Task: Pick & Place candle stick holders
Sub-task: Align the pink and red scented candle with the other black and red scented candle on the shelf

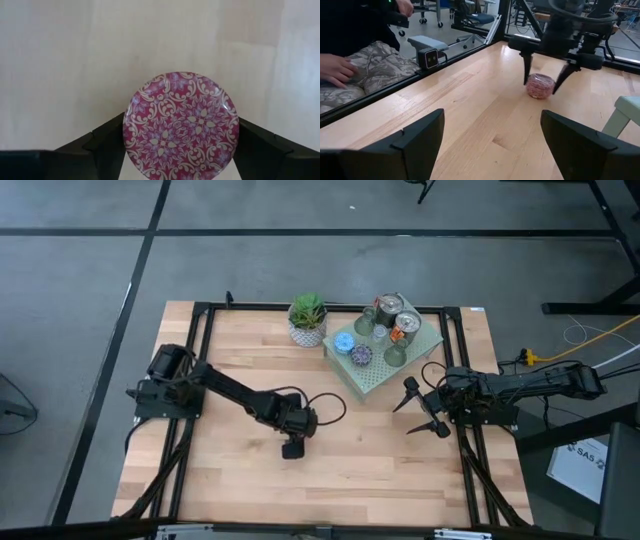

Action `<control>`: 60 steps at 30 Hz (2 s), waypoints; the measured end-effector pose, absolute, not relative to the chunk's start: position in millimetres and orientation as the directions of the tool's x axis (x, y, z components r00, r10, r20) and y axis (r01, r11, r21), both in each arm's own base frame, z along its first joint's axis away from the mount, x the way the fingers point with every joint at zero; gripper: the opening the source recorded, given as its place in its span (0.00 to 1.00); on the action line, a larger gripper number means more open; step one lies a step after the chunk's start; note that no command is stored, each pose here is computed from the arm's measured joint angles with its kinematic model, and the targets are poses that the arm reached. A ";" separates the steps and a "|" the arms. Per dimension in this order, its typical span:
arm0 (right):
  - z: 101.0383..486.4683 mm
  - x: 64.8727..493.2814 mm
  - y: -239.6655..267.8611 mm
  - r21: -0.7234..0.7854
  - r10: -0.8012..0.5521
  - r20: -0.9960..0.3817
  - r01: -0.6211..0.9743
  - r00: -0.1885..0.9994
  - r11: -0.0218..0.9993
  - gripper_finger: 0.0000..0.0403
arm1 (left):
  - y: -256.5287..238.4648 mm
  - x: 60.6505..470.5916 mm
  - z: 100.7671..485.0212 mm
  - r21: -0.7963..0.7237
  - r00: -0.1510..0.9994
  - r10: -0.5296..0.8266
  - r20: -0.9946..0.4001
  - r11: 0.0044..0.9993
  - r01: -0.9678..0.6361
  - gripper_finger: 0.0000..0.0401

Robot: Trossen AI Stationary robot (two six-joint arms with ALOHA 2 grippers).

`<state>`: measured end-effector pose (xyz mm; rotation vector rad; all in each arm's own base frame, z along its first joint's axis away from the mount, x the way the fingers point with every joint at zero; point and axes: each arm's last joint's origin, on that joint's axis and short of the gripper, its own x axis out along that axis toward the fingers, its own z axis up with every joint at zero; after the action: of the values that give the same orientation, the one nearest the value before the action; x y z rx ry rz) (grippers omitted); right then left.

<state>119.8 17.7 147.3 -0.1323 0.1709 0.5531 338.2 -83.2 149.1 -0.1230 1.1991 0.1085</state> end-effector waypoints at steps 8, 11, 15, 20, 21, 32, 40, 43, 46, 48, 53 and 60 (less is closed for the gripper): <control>147.2 119.8 17.7 -0.078 0.510 -0.197 -0.532 0.837 0.843 0.82 | -48.2 345.4 149.6 -0.045 0.352 0.014 -0.936 0.986 -0.159 0.71; 147.3 119.8 17.7 -0.079 0.511 -0.196 -0.532 0.837 0.843 0.82 | -38.2 350.4 154.2 -0.034 0.364 0.022 -0.931 0.989 -0.147 0.71; 147.3 119.8 17.7 -0.079 0.511 -0.196 -0.533 0.837 0.842 0.83 | -26.6 363.0 169.4 -0.007 0.420 0.057 -0.906 0.989 -0.149 0.71; 147.3 119.8 17.8 -0.078 0.513 -0.196 -0.535 0.836 0.841 0.83 | -17.8 378.7 193.3 0.011 0.496 0.069 -0.865 0.993 -0.120 0.71; 147.3 119.8 17.8 -0.078 0.513 -0.196 -0.535 0.836 0.841 0.83 | -16.7 380.9 197.4 0.013 0.506 0.070 -0.860 0.993 -0.116 0.71; 147.3 119.8 17.7 -0.078 0.512 -0.196 -0.534 0.836 0.842 0.83 | -19.6 404.1 239.3 0.044 0.667 0.048 -0.744 0.999 -0.023 0.71; 147.3 119.8 17.8 -0.078 0.513 -0.196 -0.534 0.836 0.842 0.83 | -31.5 413.3 268.5 0.113 0.740 0.098 -0.666 0.993 -0.029 0.71; 147.3 119.8 17.8 -0.078 0.512 -0.196 -0.534 0.836 0.842 0.83 | -32.7 419.2 274.3 0.119 0.776 0.104 -0.623 0.992 -0.037 0.71; 147.3 119.8 17.7 -0.078 0.512 -0.196 -0.534 0.836 0.842 0.83 | -33.1 424.5 277.7 0.139 0.808 0.104 -0.580 0.990 -0.028 0.71; 147.2 119.8 17.8 -0.078 0.513 -0.197 -0.535 0.836 0.842 0.83 | -32.8 426.4 278.2 0.157 0.817 0.132 -0.561 0.986 -0.052 0.71; 146.9 119.7 17.8 -0.076 0.512 -0.200 -0.534 0.835 0.842 0.83 | -28.1 429.2 281.6 0.151 0.837 0.181 -0.517 0.981 -0.120 0.71; 147.0 119.8 17.7 -0.077 0.511 -0.200 -0.533 0.836 0.842 0.83 | -25.3 440.3 287.4 0.131 0.899 0.192 -0.394 0.980 -0.152 0.71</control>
<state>119.8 17.7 147.0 -0.1311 0.1746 0.5544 440.3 -25.3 287.4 0.0980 0.4170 0.1780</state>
